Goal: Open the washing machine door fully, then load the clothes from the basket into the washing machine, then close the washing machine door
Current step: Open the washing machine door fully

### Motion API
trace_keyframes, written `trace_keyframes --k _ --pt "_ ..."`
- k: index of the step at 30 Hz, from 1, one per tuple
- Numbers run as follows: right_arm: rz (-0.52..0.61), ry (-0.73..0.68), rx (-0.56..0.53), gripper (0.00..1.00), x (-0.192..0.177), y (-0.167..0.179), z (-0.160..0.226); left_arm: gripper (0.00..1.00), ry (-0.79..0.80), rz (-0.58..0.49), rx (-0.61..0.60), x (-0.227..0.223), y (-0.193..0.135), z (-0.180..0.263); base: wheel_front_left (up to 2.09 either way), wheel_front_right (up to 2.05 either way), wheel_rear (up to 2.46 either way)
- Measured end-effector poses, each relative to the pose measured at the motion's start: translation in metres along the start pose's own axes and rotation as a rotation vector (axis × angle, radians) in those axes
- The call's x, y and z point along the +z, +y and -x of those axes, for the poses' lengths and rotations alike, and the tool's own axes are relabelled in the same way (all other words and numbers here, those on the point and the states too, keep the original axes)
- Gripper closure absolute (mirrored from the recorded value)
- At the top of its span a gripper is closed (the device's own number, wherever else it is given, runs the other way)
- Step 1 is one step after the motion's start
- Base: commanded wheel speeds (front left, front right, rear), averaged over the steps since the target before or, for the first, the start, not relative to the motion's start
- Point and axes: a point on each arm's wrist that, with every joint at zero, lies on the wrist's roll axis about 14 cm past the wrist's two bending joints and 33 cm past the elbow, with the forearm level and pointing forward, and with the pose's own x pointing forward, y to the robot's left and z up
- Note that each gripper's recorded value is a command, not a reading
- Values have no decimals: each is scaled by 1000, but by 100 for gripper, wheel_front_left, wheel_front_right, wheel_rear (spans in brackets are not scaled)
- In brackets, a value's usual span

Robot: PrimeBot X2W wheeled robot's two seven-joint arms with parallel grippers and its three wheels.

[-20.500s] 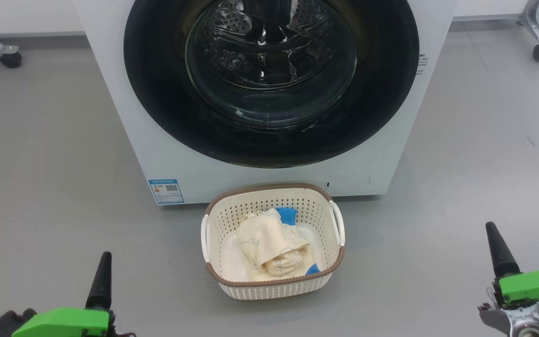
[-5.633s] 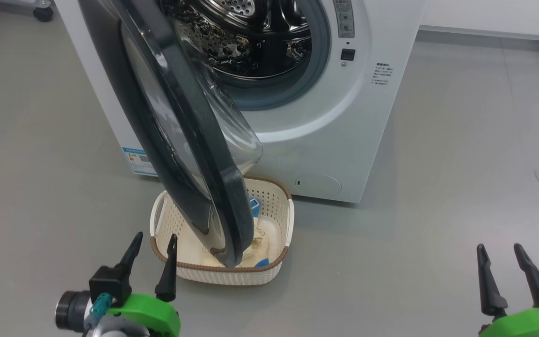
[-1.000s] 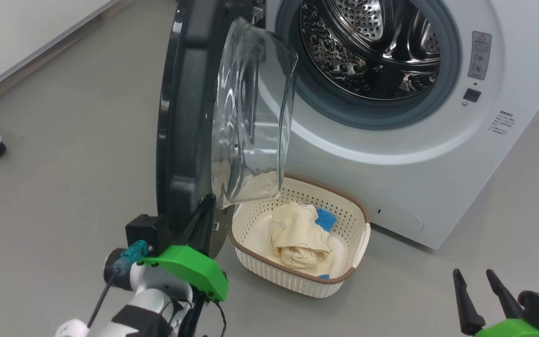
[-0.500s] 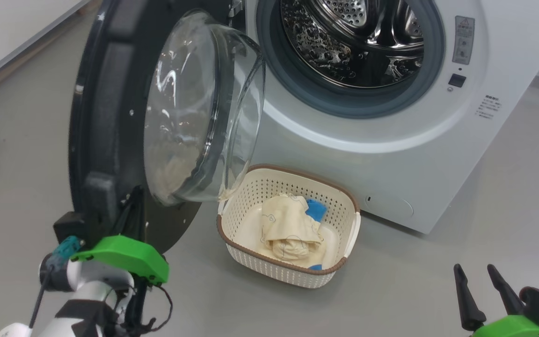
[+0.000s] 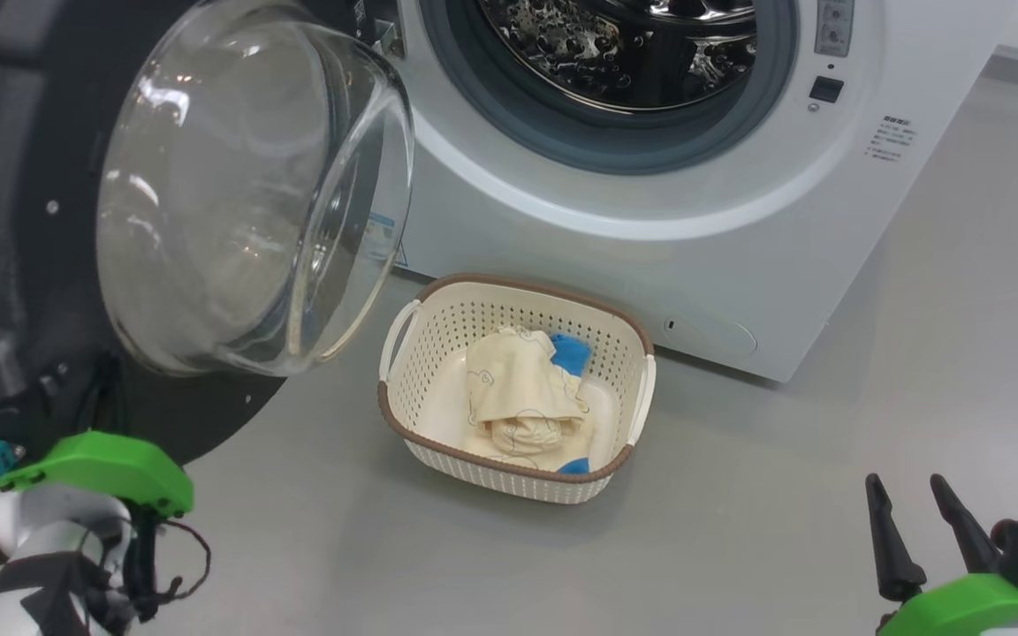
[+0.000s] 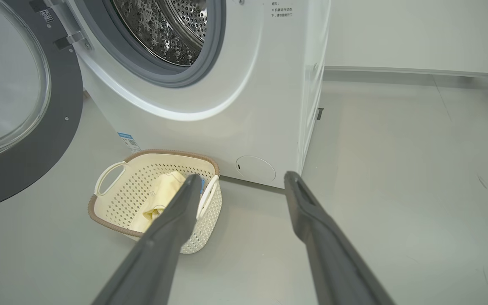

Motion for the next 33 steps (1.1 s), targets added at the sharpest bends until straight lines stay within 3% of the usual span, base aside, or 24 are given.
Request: trace_keyframes --k 10,33 --pt "-4 1 -10 0 2 -5 -17 100 -7 -46 156 8 53 -26 0 0 0" --pt "-3 -13 -30 0 7 -12 -20 100 -25 -70 237 22 75 -47 0 0 0"
